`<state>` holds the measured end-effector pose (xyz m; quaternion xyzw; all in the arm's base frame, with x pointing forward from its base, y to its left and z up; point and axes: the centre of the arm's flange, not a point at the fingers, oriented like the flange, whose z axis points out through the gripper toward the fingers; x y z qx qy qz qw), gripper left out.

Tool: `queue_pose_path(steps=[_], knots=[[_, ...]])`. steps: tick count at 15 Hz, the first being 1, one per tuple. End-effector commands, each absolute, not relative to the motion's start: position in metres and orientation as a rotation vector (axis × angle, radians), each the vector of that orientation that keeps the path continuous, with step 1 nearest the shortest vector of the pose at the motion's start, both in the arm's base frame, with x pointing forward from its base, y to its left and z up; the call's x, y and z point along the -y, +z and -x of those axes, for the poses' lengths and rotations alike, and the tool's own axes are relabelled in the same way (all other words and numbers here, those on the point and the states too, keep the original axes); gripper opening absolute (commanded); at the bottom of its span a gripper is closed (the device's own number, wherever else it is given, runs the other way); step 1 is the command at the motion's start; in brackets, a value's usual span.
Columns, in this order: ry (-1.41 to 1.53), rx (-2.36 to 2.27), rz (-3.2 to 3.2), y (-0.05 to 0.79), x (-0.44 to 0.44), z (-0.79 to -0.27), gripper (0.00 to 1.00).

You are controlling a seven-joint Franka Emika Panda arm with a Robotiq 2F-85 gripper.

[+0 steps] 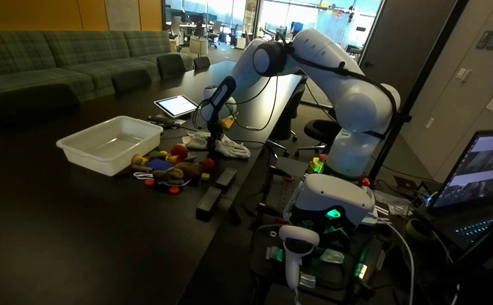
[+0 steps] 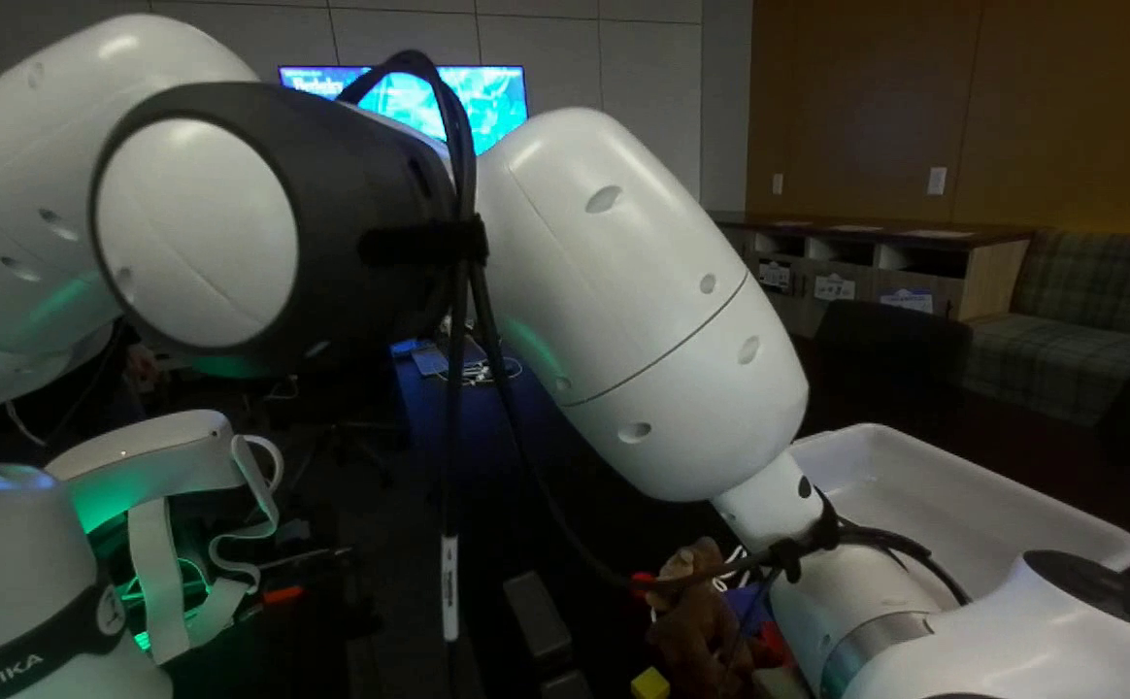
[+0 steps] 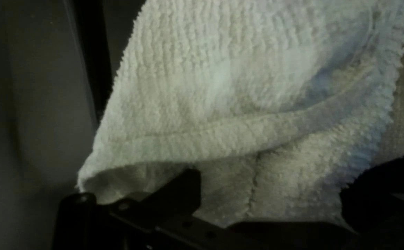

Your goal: Use the towel to push all the objects on the table to the left

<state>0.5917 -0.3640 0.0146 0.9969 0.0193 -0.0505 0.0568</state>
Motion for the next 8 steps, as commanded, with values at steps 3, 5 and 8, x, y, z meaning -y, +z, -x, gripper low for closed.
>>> queue_pose_path(steps=[3,5,8], knots=[[-0.264,-0.139,-3.096,0.005,0.389,-0.619,0.53],[-0.286,-0.159,-3.105,0.022,0.391,-0.611,0.39],[-0.286,-0.159,-3.087,0.046,0.398,-0.6,0.19]])
